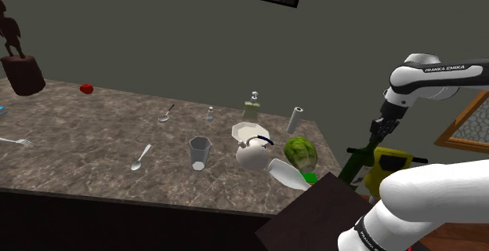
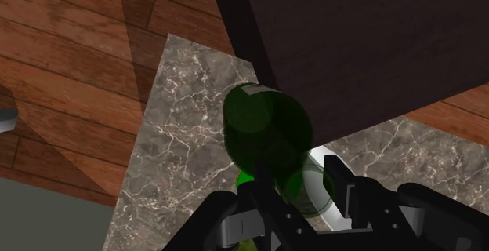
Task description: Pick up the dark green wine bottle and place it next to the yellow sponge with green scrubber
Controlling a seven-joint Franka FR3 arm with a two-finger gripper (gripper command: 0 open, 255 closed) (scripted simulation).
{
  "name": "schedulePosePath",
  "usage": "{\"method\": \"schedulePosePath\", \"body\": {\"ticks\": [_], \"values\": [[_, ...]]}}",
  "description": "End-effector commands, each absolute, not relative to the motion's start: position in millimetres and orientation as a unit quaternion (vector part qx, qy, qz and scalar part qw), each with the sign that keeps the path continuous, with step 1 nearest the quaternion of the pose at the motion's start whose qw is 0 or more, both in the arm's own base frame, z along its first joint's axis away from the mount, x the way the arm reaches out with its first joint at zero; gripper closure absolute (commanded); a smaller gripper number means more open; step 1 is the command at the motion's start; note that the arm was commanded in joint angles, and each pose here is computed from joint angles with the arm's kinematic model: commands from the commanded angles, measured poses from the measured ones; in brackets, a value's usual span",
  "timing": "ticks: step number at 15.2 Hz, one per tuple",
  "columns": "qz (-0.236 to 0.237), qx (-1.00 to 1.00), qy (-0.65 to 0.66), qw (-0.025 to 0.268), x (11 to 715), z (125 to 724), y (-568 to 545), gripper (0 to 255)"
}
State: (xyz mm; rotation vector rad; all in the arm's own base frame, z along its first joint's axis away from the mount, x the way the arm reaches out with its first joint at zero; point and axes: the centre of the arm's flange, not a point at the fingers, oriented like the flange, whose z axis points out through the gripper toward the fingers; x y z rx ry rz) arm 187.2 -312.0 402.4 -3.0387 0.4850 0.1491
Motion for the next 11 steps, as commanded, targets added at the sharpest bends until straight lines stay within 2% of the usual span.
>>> {"method": "schedulePosePath", "body": {"ticks": [1, 11], "values": [[0.048, -0.986, 0.157, 0.030, 187, 391, -312, 255], [0.048, -0.986, 0.157, 0.030, 187, 338, -312, 255]]}}
